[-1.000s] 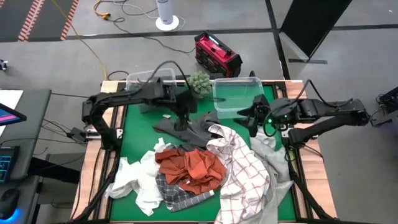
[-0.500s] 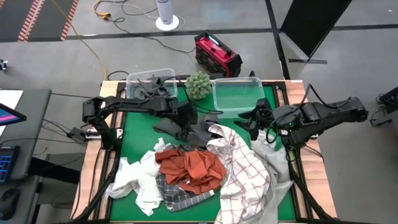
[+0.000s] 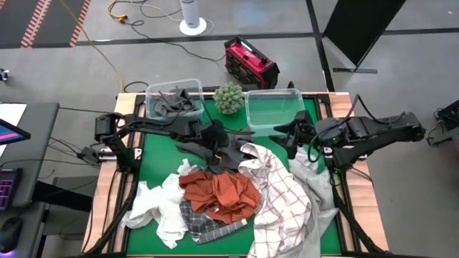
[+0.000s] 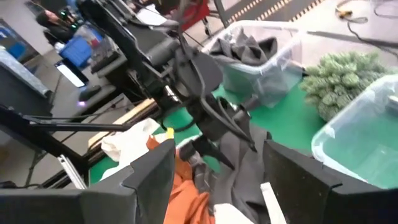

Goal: Sort towels by color in basket
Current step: Put the dark gray towel into the left transparent bin

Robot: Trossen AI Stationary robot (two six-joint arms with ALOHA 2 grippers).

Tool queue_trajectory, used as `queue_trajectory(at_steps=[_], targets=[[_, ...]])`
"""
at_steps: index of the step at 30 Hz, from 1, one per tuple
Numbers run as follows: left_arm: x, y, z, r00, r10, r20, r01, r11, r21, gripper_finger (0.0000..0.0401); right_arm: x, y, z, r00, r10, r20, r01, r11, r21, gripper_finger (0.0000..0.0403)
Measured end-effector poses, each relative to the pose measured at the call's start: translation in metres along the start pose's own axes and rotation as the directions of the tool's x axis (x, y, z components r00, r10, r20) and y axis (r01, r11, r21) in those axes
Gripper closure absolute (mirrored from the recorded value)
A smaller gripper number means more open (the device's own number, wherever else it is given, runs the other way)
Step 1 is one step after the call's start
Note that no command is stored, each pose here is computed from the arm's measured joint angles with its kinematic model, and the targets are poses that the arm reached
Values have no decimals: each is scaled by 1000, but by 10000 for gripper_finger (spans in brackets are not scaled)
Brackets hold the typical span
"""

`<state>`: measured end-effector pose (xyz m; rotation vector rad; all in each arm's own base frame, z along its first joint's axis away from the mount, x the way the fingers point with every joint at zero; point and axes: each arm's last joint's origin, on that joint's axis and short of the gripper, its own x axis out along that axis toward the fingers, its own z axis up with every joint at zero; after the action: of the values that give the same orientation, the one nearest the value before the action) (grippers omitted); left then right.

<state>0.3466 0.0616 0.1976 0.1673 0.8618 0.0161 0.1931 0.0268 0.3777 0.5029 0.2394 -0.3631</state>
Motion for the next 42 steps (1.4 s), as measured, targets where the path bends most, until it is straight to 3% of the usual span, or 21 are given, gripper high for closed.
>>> queue_trajectory(at_steps=[7,14,18,24,29,32,34,38,42], targets=[[5,-5,-20,995,-28,-94,24,999,-45,241,-1,4,3,999,40,35,-39,999,-30,133],[0,-6,-23,977,-20,-214,-6,993,-118,387,-3,8,1,998,61,27,-60,997,-49,133],[-17,-3,-10,976,-17,-219,-20,986,-168,398,-4,9,1,997,70,26,-68,996,-57,133],[-75,5,22,998,33,-61,-45,977,-208,400,-4,10,3,996,79,42,-76,995,-58,133],[-143,13,42,968,202,147,-152,943,-295,400,-4,12,7,992,98,79,-93,994,-61,133],[-187,17,50,886,348,305,-233,905,-356,400,-4,12,9,990,99,98,-93,993,-69,133],[-217,19,53,794,451,409,-277,866,-417,400,-3,11,10,990,96,103,-89,993,-71,133],[-275,22,54,538,655,531,-366,749,-553,401,-3,11,10,990,92,106,-84,994,-77,133],[-318,23,49,301,802,516,-451,597,-663,401,-3,11,11,989,98,114,-86,991,-103,133]])
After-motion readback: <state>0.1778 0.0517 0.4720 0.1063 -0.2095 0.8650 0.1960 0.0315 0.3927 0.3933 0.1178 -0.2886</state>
